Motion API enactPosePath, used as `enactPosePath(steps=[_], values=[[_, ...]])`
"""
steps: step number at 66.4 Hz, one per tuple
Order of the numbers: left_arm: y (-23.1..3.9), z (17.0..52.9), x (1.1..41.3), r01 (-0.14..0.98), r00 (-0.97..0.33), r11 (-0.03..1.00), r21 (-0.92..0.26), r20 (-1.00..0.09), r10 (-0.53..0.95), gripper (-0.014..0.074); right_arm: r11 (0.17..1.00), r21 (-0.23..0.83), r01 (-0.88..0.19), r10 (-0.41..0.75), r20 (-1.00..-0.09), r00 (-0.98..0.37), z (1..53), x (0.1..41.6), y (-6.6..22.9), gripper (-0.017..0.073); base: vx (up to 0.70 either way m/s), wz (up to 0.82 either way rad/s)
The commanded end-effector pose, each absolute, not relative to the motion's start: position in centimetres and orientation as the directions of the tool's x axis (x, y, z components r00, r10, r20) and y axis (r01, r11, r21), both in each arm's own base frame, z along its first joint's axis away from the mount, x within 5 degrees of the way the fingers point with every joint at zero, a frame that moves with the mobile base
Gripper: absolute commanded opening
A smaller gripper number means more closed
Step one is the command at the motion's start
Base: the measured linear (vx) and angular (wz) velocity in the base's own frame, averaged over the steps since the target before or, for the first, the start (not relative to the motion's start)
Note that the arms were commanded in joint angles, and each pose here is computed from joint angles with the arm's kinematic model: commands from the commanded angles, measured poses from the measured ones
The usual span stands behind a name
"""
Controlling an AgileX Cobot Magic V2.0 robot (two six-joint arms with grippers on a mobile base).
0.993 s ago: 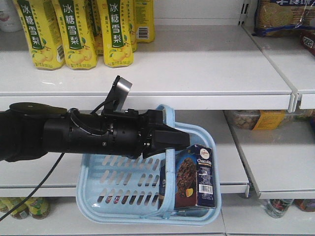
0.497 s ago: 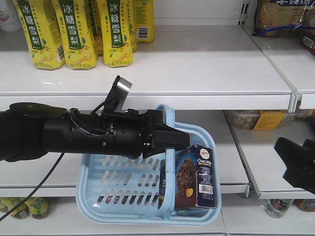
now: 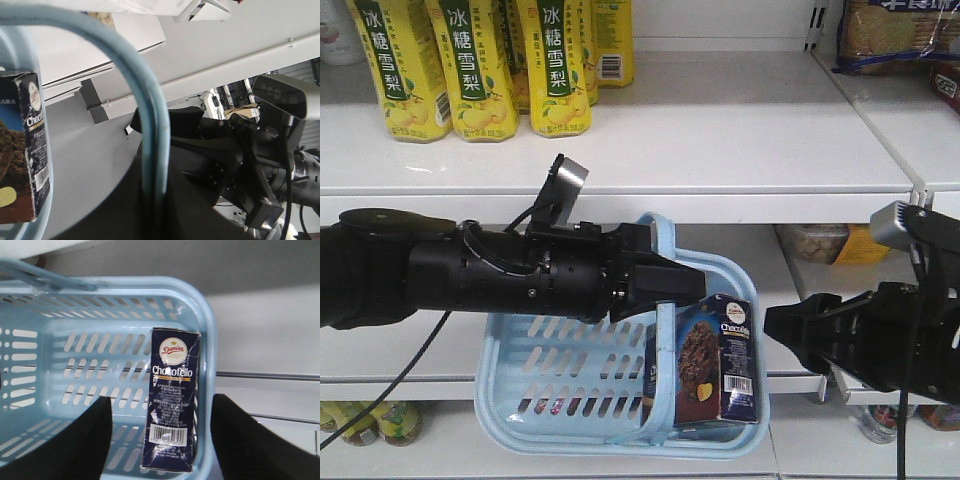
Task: Left arm holds basket, right arm returns cookies
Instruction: 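Reach the right gripper down into the basket toward the Chocofello box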
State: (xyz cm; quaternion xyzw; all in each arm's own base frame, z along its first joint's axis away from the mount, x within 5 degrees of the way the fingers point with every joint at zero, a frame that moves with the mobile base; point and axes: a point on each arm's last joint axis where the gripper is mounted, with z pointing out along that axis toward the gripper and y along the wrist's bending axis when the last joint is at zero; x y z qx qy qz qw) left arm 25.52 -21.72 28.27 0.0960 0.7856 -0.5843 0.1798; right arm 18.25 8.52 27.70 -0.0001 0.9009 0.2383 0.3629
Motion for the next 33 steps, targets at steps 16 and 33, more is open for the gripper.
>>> enactPosePath(steps=[16,33], values=[[-21.8,31.8,25.1,0.387,-0.904,0.169,-0.907,-0.409,-0.126,-0.0006,0.849,0.465,-0.25,0.134,-0.647,-0.75,27.7,19.8,10.0,0.0487,0.0,0.0],[-21.8,31.8,25.1,0.387,-0.904,0.169,-0.907,-0.409,-0.126,-0.0006,0.856,0.463,-0.23,0.131,-0.625,-0.769,26.3,21.0,10.4,0.0502,0.0,0.0]])
